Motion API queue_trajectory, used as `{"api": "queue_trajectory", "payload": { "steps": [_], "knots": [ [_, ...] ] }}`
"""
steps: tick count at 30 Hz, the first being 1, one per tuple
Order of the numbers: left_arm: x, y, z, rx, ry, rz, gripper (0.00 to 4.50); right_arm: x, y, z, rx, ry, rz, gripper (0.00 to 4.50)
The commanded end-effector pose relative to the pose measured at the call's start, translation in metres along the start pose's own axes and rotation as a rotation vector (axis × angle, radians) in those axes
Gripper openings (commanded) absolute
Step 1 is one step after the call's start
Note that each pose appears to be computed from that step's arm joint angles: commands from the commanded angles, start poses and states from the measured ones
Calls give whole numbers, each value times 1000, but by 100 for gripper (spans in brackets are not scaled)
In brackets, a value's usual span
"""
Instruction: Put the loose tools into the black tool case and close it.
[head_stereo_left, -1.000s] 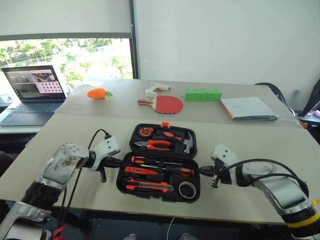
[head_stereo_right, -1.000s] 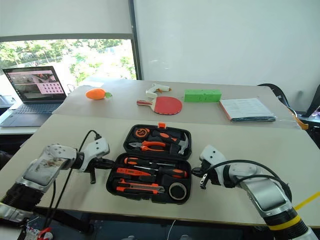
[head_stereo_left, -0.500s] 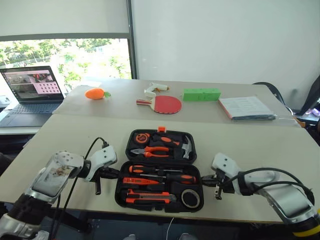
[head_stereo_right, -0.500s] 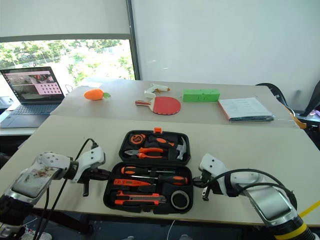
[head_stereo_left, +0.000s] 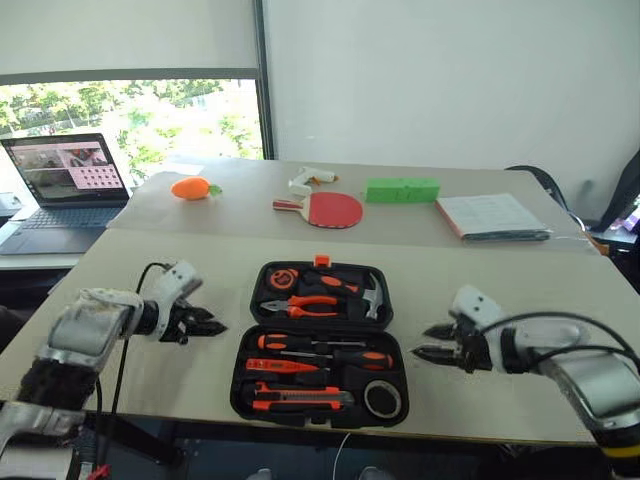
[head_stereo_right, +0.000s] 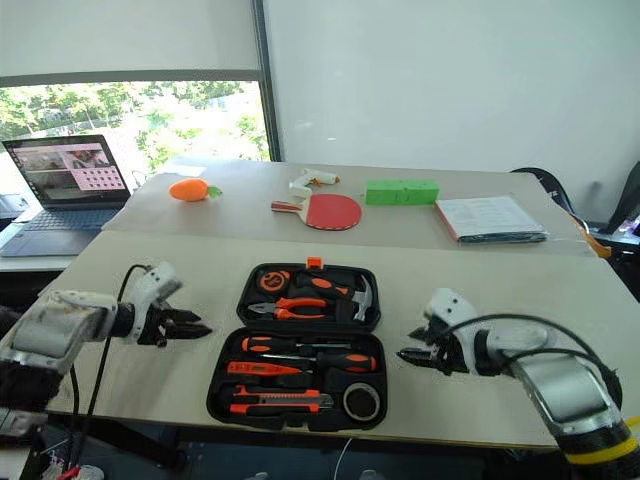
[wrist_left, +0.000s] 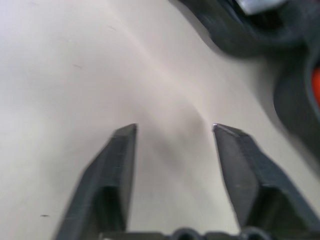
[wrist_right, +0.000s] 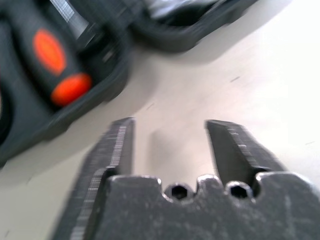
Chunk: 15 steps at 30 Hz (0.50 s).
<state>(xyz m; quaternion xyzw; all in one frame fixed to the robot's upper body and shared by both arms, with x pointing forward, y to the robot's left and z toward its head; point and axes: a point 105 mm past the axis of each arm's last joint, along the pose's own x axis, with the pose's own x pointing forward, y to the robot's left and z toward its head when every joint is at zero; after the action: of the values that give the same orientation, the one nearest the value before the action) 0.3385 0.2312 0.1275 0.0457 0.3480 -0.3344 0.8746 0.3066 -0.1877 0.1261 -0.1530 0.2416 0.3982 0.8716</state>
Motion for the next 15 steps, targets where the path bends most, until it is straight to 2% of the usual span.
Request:
{"api": "queue_trajectory", "payload": {
  "steps": [1,7,15],
  "knots": [
    [1,-5,19,-137,-29,-12,282,1,-16,16,127,-42,-43,301],
    [20,-21,37,-213,-30,-25,282,18,-23,38,325,-85,-22,301],
    [22,-24,51,-225,-51,-19,282,31,-13,43,380,-68,12,301]
  ]
}}
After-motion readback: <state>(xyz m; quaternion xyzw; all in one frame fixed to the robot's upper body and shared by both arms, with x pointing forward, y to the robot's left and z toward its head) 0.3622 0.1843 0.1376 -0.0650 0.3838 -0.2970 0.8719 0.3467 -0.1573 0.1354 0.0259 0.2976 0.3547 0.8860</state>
